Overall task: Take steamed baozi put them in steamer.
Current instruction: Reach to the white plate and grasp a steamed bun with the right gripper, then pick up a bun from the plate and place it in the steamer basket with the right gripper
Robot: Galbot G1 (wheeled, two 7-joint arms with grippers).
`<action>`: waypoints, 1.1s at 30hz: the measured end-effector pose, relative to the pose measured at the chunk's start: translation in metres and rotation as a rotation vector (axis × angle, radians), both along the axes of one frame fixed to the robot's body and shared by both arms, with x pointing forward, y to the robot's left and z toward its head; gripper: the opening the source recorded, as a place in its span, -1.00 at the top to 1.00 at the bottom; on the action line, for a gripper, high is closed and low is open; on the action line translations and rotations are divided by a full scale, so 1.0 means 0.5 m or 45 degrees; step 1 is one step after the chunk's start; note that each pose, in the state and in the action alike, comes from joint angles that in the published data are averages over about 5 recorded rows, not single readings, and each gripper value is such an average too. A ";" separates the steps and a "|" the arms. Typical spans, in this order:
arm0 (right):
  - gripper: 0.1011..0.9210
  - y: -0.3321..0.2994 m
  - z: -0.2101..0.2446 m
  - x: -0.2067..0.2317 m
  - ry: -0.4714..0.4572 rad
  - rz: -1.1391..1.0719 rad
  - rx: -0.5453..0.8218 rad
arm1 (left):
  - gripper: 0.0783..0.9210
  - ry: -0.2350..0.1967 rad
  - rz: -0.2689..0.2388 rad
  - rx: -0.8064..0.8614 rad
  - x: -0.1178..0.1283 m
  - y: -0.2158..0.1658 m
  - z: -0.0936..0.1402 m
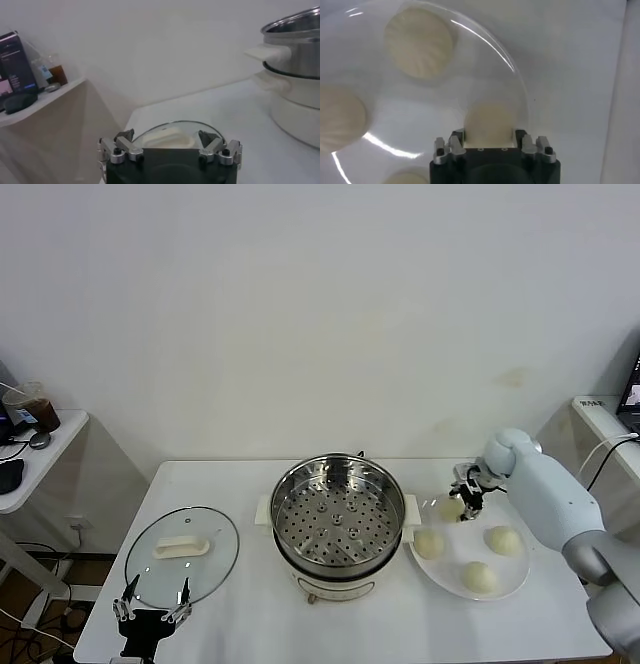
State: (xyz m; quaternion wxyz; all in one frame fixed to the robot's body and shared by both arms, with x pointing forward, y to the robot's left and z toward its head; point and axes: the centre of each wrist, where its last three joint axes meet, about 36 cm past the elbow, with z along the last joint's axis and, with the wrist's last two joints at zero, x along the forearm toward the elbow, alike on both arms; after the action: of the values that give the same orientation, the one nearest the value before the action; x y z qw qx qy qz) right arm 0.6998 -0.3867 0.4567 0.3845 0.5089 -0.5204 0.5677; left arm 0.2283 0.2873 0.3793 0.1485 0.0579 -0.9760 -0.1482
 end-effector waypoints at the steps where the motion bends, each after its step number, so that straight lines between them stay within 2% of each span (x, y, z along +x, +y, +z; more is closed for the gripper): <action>1: -0.11 -0.002 0.003 0.001 -0.002 -0.001 0.001 | -0.77 0.000 0.000 0.000 0.000 0.000 0.000; 6: 0.03 -0.008 0.024 0.003 -0.011 -0.005 0.009 | -0.77 0.000 0.000 -0.002 0.001 -0.002 0.001; 12: 0.05 -0.006 0.082 0.013 -0.034 0.011 0.036 | -0.77 -0.009 0.003 -0.001 0.006 -0.007 0.002; 25: 0.05 0.154 0.360 0.079 -0.184 0.256 0.229 | -0.77 -0.025 0.037 0.036 0.008 -0.017 0.012; 33: 0.05 0.302 0.500 0.093 -0.244 0.621 0.306 | -0.77 -0.047 0.044 0.050 0.009 -0.016 0.026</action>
State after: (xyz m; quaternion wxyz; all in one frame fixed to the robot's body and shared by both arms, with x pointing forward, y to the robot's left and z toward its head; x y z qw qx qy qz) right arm 0.7464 -0.2358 0.7066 0.1227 0.6051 -0.4800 0.6232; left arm 0.2326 0.2795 0.3925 0.1318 0.0802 -0.9744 -0.1635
